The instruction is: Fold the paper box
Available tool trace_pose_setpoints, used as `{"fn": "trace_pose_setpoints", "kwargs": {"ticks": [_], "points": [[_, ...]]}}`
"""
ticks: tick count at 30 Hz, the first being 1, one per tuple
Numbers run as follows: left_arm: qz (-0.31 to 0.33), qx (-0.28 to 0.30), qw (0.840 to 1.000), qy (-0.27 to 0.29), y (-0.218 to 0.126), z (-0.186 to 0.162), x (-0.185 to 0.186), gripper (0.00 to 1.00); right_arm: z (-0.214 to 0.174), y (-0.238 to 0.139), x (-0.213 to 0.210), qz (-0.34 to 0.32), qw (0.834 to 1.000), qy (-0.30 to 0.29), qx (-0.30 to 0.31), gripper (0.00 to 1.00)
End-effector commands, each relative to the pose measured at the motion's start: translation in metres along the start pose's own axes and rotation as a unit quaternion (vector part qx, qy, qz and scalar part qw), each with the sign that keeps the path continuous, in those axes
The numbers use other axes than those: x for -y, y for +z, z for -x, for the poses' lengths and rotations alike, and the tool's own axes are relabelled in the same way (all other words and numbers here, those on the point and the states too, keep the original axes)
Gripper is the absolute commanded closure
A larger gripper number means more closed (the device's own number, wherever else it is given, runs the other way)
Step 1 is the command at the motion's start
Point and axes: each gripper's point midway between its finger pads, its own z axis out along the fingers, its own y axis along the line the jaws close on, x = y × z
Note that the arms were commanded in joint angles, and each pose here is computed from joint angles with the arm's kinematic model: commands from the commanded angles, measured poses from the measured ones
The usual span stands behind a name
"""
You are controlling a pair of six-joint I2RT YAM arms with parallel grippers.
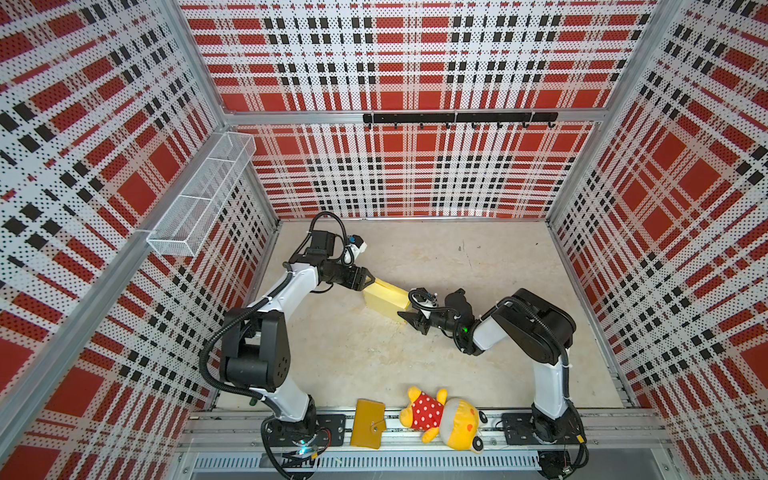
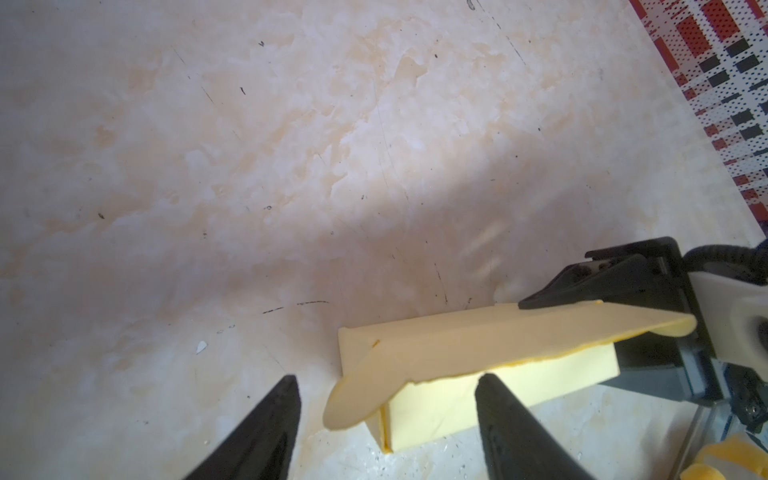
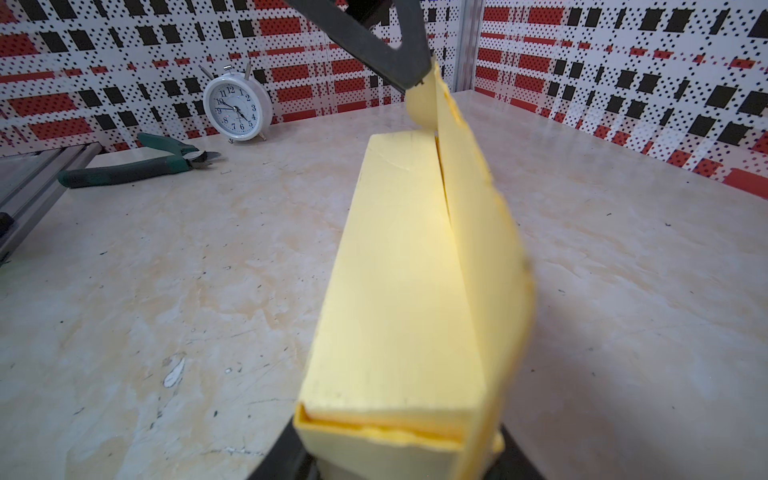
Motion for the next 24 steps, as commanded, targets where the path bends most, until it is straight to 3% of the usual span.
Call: {"fn": "trace_pose_setpoints", "kwargs": {"ticks": [1,8,13,18,24], "points": [[-0.014,0.013,1.0,0.022,-0.006,0.004,0.011,0.29,0.009,0.001,0.001,0.009,1.0,-0.014,0.01,0.58],[-0.013,-0.003,0.999,0.048,-0.007,0.002,0.011,0.28,0.007,0.0,0.003,0.013,1.0,-0.01,0.011,0.6],[-0.018,-0.011,1.0,0.01,-0.004,0.001,0.008,0.38,0.004,0.0,0.005,0.01,1.0,-0.008,0.008,0.61],[-0.012,-0.002,1.0,0.003,-0.01,0.007,0.01,0.59,0.007,0.001,0.006,0.008,1.0,-0.01,0.01,0.62],[-0.014,0.005,1.0,0.003,-0.014,0.009,0.018,0.68,0.004,0.001,0.007,0.004,1.0,-0.008,0.007,0.64]]}}
